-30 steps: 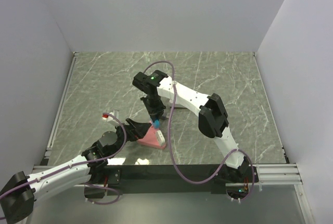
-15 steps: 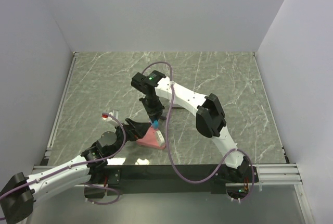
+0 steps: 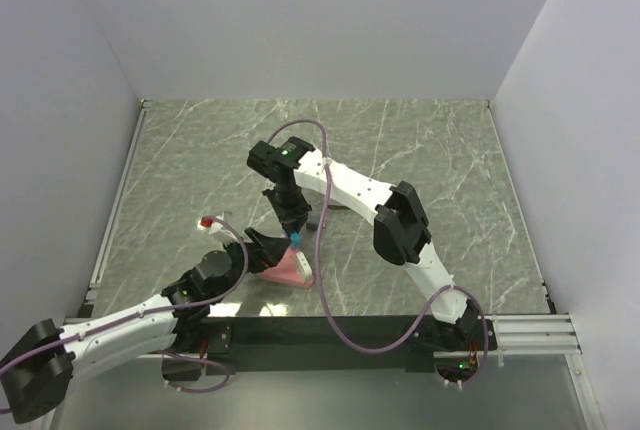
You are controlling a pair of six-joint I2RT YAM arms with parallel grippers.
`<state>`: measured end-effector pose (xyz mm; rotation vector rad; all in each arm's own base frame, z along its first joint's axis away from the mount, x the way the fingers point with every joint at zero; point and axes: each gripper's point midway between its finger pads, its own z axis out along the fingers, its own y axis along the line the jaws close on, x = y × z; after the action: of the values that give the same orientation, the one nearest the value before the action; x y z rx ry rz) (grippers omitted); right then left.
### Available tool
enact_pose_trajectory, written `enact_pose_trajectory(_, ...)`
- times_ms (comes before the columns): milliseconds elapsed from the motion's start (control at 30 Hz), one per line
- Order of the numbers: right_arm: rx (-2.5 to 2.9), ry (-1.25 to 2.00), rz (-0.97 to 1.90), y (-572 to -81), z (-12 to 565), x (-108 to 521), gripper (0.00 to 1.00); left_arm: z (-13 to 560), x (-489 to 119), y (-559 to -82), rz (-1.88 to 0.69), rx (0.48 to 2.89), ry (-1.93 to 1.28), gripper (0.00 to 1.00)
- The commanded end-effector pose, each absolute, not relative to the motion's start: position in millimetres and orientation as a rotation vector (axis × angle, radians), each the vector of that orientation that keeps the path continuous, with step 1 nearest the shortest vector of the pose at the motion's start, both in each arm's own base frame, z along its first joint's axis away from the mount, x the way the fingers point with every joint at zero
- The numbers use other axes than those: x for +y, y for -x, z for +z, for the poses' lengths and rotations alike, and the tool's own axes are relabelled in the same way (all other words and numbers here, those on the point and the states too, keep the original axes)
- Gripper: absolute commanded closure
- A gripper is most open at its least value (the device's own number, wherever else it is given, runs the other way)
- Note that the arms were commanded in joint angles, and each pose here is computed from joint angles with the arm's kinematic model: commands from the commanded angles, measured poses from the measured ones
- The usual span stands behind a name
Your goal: Insert the plug
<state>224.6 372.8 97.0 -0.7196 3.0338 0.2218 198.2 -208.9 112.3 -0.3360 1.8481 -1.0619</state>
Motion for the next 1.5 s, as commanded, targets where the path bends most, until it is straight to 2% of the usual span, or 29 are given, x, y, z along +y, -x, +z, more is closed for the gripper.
enact_pose_trajectory(0, 2.995, 0.735, 0.282, -225.3, 102.4, 386.0, 1.00, 14.5, -172.0, -174.8, -0.881, 2.036, 0.387, 0.17)
enact_pose_trajectory(267, 2.983, 0.776, 0.252, -226.5, 99.1, 381.2, 1.00, 2.4, -162.6, -172.0, -0.783, 2.058, 0.483, 0.18)
enact_pose_trajectory(467, 2.966, 0.801, 0.251, -227.7, 98.2, 379.1, 1.00, 2.2, -150.2, -170.8, -0.739, 1.988, 0.635, 0.16)
enact_pose_trajectory(900, 2.944, 0.833, 0.339, -224.3, 102.1, 388.5, 1.00, -10.9, -145.1, -164.8, -0.571, 2.029, 0.633, 0.15)
enact_pose_trajectory(1100, 2.942, 0.851, 0.367, -222.1, 103.5, 393.0, 1.00, -4.4, -156.8, -161.4, -0.653, 2.015, 0.604, 0.29)
enact_pose_trajectory(1200, 2.940, 0.858, 0.367, -221.1, 104.3, 392.4, 1.00, -4.1, -156.8, -159.9, -0.682, 2.010, 0.606, 0.44)
enact_pose_trajectory(1467, 2.939, 0.875, 0.389, -215.4, 102.8, 389.6, 1.00, 0.7, -163.1, -158.1, -0.755, 1.994, 0.565, 0.61)
